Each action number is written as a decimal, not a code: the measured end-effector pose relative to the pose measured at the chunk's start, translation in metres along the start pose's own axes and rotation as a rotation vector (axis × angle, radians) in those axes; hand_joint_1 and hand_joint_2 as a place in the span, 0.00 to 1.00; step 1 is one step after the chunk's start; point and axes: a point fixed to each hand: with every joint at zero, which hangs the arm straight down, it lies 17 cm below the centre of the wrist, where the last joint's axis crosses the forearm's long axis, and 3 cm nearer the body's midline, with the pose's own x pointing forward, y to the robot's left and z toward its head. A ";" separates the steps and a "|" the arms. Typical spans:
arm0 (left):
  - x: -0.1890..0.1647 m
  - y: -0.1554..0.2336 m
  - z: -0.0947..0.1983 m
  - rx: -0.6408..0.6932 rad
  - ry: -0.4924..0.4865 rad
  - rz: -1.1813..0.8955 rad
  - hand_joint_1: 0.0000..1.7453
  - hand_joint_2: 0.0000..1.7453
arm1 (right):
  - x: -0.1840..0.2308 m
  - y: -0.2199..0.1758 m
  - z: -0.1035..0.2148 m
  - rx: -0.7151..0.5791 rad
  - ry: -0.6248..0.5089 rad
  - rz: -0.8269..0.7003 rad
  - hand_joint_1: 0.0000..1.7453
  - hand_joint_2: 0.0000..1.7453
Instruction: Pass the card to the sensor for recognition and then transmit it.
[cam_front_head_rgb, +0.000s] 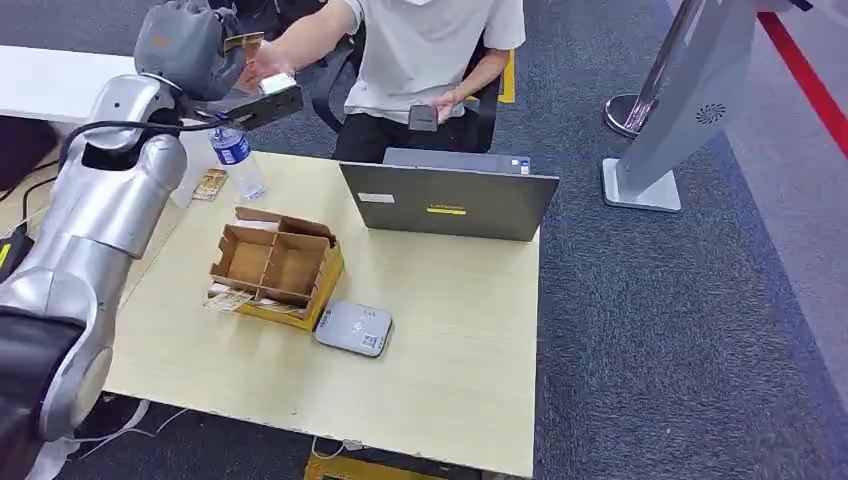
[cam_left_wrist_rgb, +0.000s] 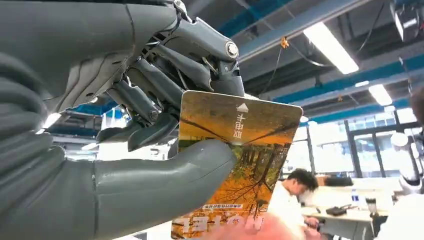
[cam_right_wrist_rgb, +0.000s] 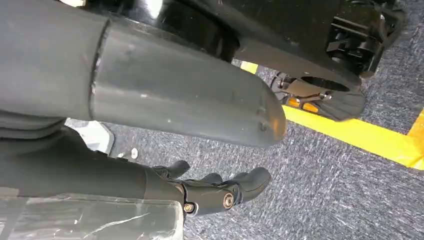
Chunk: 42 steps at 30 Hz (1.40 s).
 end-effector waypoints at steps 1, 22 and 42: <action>0.000 -0.002 0.000 -0.004 0.002 0.001 1.00 1.00 | 0.000 0.000 0.000 0.000 -0.001 0.000 0.00 0.00; -0.004 -0.022 0.003 -0.051 0.023 0.024 0.00 1.00 | -0.003 0.001 0.000 0.000 0.005 0.001 0.00 0.00; 0.074 0.029 0.064 0.186 -0.205 0.073 0.00 1.00 | -0.021 0.002 0.000 -0.015 0.027 -0.055 0.00 0.00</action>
